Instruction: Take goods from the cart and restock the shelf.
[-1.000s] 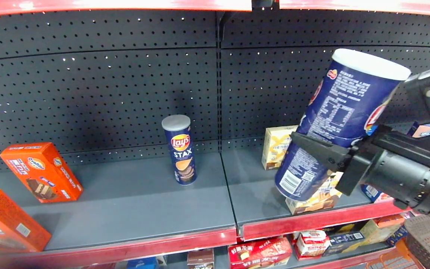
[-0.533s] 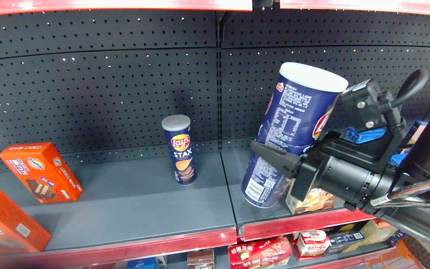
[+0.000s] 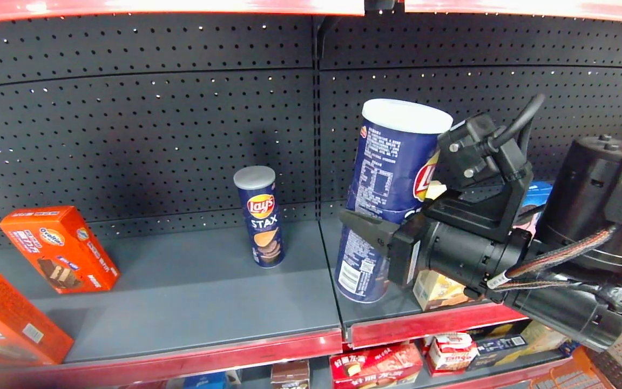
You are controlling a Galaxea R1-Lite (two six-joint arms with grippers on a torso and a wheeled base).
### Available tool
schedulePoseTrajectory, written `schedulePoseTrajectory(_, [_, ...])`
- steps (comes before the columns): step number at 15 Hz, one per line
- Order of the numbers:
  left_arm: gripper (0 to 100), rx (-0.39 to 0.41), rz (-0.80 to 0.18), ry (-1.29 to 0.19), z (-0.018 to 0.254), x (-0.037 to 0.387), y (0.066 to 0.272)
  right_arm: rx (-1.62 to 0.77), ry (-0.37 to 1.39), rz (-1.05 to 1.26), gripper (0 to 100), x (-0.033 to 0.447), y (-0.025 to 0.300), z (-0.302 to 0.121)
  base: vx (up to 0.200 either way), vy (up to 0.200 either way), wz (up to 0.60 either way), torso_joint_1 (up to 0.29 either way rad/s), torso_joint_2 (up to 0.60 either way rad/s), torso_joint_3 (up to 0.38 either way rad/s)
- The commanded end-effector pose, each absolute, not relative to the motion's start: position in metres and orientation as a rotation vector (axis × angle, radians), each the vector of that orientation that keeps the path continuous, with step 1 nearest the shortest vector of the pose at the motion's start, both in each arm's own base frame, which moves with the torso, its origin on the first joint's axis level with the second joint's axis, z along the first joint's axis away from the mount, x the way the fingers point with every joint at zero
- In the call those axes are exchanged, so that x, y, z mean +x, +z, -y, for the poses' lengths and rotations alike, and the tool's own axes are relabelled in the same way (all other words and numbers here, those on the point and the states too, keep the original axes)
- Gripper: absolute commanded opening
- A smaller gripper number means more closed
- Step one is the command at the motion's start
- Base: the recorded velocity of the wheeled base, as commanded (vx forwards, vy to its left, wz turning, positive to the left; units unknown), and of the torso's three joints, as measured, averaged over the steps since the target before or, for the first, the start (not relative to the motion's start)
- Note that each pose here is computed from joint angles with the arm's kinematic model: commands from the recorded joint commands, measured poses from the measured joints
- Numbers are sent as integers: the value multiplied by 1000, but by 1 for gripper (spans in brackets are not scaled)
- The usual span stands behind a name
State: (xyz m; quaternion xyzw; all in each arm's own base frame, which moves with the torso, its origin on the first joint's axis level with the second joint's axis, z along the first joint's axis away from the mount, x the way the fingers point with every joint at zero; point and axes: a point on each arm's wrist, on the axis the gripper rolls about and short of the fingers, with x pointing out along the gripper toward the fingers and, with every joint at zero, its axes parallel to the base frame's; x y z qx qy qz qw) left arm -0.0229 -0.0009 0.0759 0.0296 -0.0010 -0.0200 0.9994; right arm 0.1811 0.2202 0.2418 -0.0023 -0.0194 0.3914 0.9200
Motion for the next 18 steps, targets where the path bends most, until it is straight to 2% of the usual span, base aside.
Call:
schedulePoseTrajectory(1, [100,55,1,-41,1,-23,76,-17,795,14,0,183,233,-219,0,0,0,0,0,0])
schedulePoseTrajectory(5, [100,9,3,-14,0,-23,77,-22,673,8,0,198,231,-200,0,0,0,0,0,0])
schedulePoseTrajectory(7, [100,49,6,-47,1,-23,77,-29,660,-6,0,199,226,-197,0,0,0,0,0,0])
schedulePoseTrajectory(9, [100,38,-1,-54,1,-23,78,-31,632,-11,0,203,225,-192,0,0,0,0,0,0])
schedulePoseTrajectory(10, [100,-53,18,-86,1,-23,100,-33,612,-15,0,204,224,-191,0,0,0,0,0,0])
schedulePoseTrajectory(11, [100,-91,19,-98,1,-23,110,-34,609,-17,0,204,224,-190,0,0,0,0,0,0])
schedulePoseTrajectory(12, [100,-176,-35,-131,1,-10,148,-33,608,-19,0,204,223,-191,0,0,0,0,0,0])
schedulePoseTrajectory(13, [100,-169,-97,-138,2,1,154,-30,611,-19,0,204,222,-193,0,0,0,0,0,0])
schedulePoseTrajectory(14, [100,-169,-118,-158,2,6,157,-30,611,-19,0,204,222,-193,0,0,0,0,0,0])
schedulePoseTrajectory(15, [100,-165,-147,-245,4,12,159,-29,612,-17,0,205,224,-194,0,0,0,0,0,0])
schedulePoseTrajectory(18, [100,-120,-237,-342,9,27,157,-37,618,-33,0,206,219,-196,0,0,0,0,0,0])
